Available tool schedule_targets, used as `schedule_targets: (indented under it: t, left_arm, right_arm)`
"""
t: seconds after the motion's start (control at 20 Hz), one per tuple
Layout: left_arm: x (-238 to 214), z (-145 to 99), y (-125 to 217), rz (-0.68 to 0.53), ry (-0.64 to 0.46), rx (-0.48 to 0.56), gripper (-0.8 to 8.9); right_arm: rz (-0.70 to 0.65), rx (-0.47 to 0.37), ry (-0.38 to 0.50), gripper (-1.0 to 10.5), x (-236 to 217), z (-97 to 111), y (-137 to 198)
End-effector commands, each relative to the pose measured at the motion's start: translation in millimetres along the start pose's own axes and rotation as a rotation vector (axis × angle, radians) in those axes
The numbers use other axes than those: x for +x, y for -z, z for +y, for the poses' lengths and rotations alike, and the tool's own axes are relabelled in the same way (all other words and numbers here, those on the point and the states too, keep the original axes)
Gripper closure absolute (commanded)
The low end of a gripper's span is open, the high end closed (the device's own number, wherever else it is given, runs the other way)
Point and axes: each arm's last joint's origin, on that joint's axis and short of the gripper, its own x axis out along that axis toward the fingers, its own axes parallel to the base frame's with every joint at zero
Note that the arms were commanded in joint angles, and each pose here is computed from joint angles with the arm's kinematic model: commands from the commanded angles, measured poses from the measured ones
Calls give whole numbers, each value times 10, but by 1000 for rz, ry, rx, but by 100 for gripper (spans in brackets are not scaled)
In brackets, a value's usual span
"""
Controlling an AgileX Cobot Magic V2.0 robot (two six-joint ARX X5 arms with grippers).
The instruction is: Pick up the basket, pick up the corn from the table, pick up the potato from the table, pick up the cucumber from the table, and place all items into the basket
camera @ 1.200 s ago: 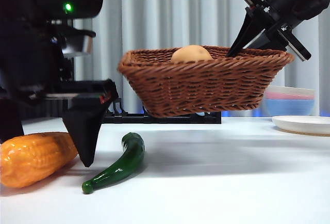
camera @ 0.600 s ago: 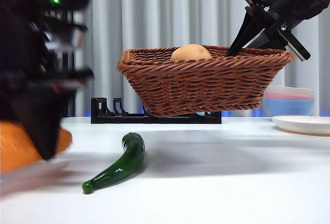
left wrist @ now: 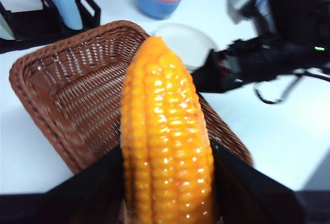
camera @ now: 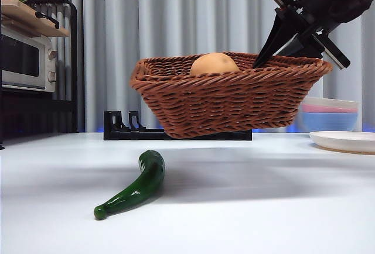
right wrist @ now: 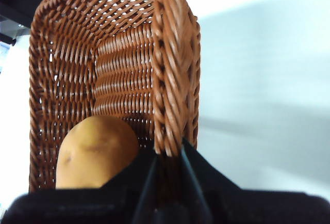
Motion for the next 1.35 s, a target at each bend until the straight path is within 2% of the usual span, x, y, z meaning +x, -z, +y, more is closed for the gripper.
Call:
schedule_targets:
  t: [0.05, 0.25, 0.5, 0.55, 0.6, 0.65, 0.7, 0.9, 1.05, 1.2, 1.35]
  left_arm:
    - [372, 93, -77, 58, -58, 16, 822]
    - [1031, 273, -183, 142, -130, -14, 821]
    - [1463, 389, -75, 247, -168, -15, 802]
    - [1498, 402, -38, 272, -171, -11, 687]
    - [1503, 406, -25, 284, -175, -10, 480]
    - [1505, 405, -27, 281, -174, -10, 225]
    - [1507, 399, -31, 275, -170, -10, 178]
    - [1489, 388, -59, 277, -162, -15, 182]
    - [1277, 299, -253, 300, -119, -14, 184]
    - [761, 119, -480, 308, -35, 30, 184]
    - [114, -25, -510, 300, 1, 75, 185]
  right_arm:
    - [-5, -18, -28, 962, 4, 63, -7]
    - [1, -20, -34, 962, 12, 79, 2]
    - [2, -20, -35, 962, 12, 79, 3]
    - [2, -20, -35, 962, 12, 79, 3]
    - [3, -20, -35, 962, 12, 79, 3]
    - [2, -20, -35, 962, 12, 79, 3]
    - [2, -20, -35, 962, 12, 79, 3]
    - [2, -20, -34, 962, 12, 79, 3]
    - [-10, -20, -29, 962, 3, 62, -12]
    - [-60, -21, -24, 962, -42, 0, -80]
    - [-94, 4, -8, 962, -96, -81, -132]
